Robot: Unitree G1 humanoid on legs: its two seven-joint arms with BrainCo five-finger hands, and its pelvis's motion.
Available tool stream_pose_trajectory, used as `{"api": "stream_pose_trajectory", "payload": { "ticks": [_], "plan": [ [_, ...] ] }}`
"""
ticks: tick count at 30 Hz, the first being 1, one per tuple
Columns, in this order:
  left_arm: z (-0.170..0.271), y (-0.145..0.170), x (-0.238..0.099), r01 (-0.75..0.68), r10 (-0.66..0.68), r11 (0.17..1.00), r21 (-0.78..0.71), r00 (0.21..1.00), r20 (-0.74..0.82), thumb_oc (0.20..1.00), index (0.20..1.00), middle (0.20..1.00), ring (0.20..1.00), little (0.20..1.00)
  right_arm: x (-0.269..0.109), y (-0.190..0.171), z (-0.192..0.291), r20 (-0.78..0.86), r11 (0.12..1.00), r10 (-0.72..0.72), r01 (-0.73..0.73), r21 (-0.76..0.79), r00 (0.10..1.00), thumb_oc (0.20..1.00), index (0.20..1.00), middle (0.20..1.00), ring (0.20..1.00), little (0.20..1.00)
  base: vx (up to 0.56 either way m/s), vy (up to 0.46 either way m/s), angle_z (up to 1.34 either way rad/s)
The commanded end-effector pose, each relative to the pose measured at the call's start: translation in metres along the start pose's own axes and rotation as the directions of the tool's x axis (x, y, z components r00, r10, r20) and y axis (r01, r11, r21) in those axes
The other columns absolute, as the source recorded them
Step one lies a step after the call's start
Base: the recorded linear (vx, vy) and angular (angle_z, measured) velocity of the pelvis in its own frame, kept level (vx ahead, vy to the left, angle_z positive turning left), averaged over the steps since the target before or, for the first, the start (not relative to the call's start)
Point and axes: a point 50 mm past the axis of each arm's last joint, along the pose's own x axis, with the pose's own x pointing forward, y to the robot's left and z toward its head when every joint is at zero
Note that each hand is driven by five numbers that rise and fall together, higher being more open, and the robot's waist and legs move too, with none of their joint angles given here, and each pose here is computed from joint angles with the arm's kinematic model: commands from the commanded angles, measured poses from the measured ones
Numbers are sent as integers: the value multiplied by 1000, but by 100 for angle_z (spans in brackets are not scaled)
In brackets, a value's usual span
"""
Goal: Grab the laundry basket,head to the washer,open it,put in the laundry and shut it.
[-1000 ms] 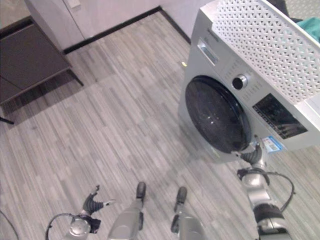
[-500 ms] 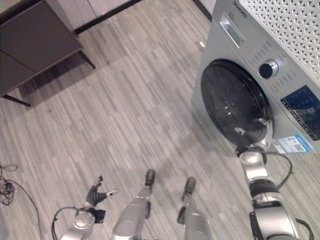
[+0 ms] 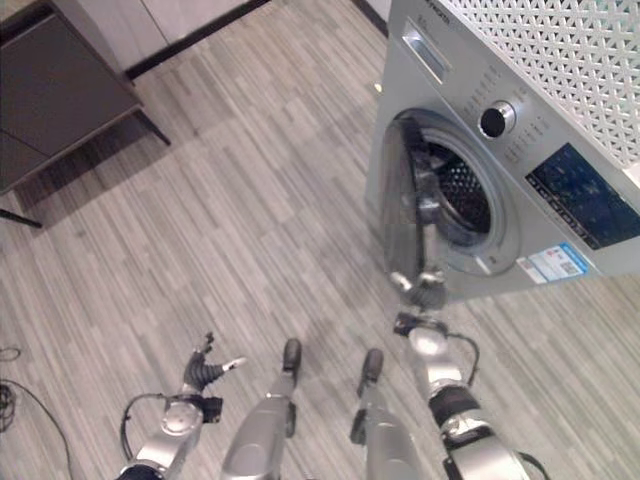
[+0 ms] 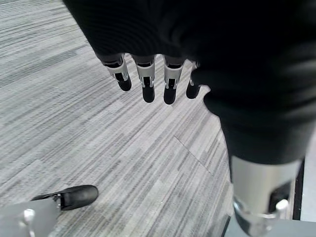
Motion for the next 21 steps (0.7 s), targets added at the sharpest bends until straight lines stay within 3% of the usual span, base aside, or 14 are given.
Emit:
{"api": "stream_pose_trajectory", "payload": {
  "ticks": [1,4,8,13,14,16,17,18,19,21],
  "plan": [
    [-11,10,-7,19,-19,996,83,1000,-3,1000,1000,1000,1000,1000,-40,126,-20,-106,863,505,-501,61,857,1000,1000,1000,1000,1000,8,-30,18],
    [-5,16,-8,27,-32,993,113,999,41,1000,1000,1000,1000,1000,-42,118,-27,-123,864,504,-503,41,855,1000,1000,1000,1000,1000,35,-44,46],
    [29,47,-10,-16,-1,996,85,980,200,1000,1000,1000,1000,1000,-43,80,-54,-218,898,426,-439,-15,878,1000,1000,1000,1000,1000,41,-51,23],
    [73,73,-16,24,-112,973,230,920,375,1000,1000,1000,1000,1000,-49,34,-83,-325,935,305,-347,-79,895,1000,1000,1000,1000,1000,24,-20,5],
    [95,79,-21,90,-258,920,380,871,419,1000,1000,1000,1000,1000,-55,11,-98,-382,940,247,-315,-127,891,1000,1000,1000,1000,1000,53,1,-5],
    [112,82,-25,139,-419,804,578,822,386,1000,1000,1000,1000,1000,-65,-10,-113,-446,939,192,-296,-176,874,1000,1000,1000,1000,1000,73,-11,-4],
    [121,81,-26,159,-481,752,640,795,368,1000,1000,1000,1000,1000,-71,-19,-122,-480,942,160,-279,-188,863,1000,1000,1000,1000,1000,38,-9,-4],
    [122,81,-26,159,-482,751,640,795,369,1000,1000,1000,1000,1000,-70,-19,-122,-479,942,160,-278,-187,863,1000,1000,1000,1000,1000,60,-14,-8],
    [134,80,-24,183,-558,668,721,764,323,1000,1000,1000,1000,1000,-79,-35,-132,-521,939,116,-265,-221,846,1000,1000,1000,1000,1000,54,-12,-14],
    [148,77,-21,205,-614,601,772,737,282,1000,1000,1000,1000,1000,-87,-47,-139,-549,945,76,-236,-226,832,1000,1000,1000,1000,1000,57,-13,-17]
  ]
}}
